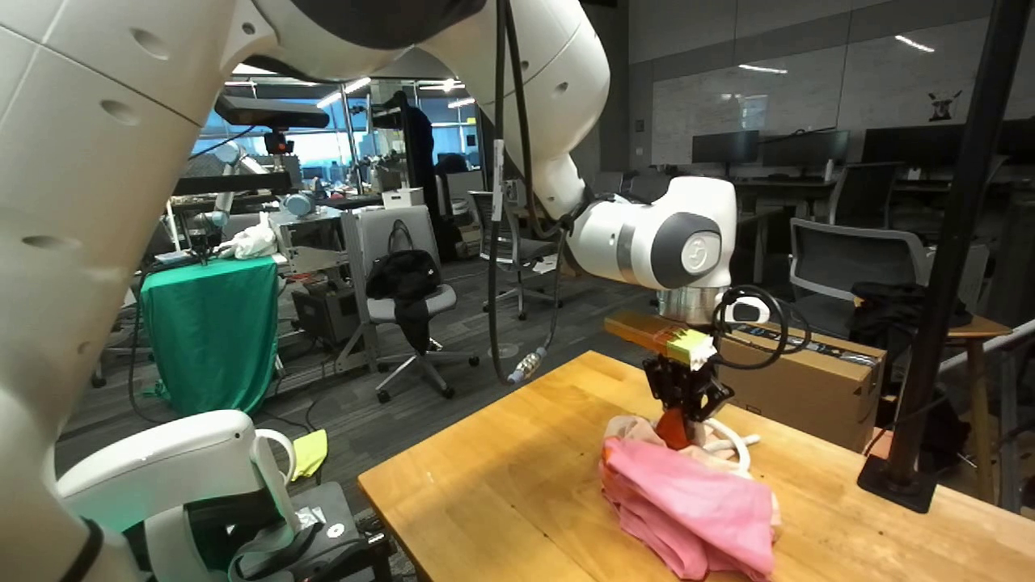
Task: Move the radish and peach shirt to the right, move the pink shirt to the left
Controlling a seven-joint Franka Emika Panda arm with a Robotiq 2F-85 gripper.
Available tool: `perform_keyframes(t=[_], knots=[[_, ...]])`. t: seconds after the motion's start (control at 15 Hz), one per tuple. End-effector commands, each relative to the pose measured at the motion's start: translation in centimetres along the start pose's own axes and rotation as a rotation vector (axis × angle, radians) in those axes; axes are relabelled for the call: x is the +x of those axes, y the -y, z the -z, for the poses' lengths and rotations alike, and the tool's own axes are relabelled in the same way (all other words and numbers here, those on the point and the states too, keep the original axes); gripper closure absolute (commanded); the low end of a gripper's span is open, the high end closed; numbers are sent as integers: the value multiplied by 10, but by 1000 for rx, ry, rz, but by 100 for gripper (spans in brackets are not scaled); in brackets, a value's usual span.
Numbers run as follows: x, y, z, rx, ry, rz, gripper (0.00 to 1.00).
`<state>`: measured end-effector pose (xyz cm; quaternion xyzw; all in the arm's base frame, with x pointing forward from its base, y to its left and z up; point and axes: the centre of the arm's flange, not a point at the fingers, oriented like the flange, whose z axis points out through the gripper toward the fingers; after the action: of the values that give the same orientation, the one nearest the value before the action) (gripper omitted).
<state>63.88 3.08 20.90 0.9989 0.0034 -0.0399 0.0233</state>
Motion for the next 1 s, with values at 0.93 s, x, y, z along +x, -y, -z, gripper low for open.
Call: perform_keyframes(t=[0.93], knots=[[-46, -8, 207, -219, -268, -83, 92]])
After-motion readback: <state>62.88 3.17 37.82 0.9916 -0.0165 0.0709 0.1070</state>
